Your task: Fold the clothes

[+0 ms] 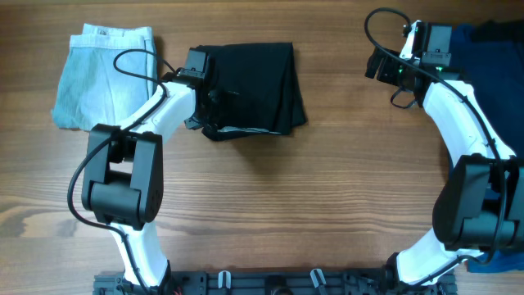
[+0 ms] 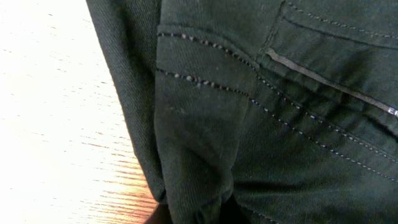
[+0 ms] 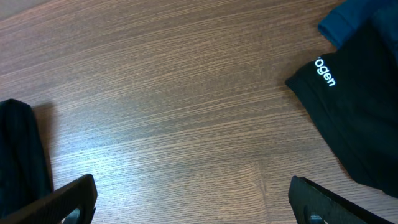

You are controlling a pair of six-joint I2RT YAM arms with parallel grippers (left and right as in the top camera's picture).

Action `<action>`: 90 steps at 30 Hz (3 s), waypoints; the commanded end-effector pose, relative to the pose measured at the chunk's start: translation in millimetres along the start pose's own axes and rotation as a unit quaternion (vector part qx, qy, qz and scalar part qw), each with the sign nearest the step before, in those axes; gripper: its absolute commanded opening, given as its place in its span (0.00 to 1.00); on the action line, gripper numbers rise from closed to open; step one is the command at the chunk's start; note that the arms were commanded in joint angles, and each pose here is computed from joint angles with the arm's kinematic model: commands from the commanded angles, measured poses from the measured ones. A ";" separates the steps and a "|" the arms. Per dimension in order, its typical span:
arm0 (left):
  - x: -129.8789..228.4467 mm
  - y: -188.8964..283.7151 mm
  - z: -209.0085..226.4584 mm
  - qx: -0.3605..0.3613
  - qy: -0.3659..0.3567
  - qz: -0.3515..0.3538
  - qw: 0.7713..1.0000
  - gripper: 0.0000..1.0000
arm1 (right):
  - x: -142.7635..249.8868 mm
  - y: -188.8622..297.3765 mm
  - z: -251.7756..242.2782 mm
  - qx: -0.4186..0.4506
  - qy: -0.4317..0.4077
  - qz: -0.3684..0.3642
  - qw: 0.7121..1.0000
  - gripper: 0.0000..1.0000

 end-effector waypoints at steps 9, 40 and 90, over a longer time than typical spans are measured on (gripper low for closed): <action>-56.8 71.0 6.0 -0.086 -0.148 -0.155 0.973 0.04 | -0.1 -1.4 -1.3 0.006 0.001 0.000 1.000 1.00; -160.3 224.5 132.0 -0.212 -0.098 -0.363 0.902 0.04 | -0.1 -1.4 -1.3 0.006 0.002 0.000 1.000 1.00; -108.9 13.2 157.7 0.180 0.068 -0.005 0.981 0.04 | -0.1 -1.4 -1.3 0.006 0.002 0.000 1.000 0.99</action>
Point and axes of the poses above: each gripper's point midway between its finger pads, its own y axis back along the fingers, its own z axis along the line the jaws close on, x = y × z, the point moved 4 cm from there along y, back along the fingers, and after that the axes turned 7 degrees about y, right-handed, at the moved point
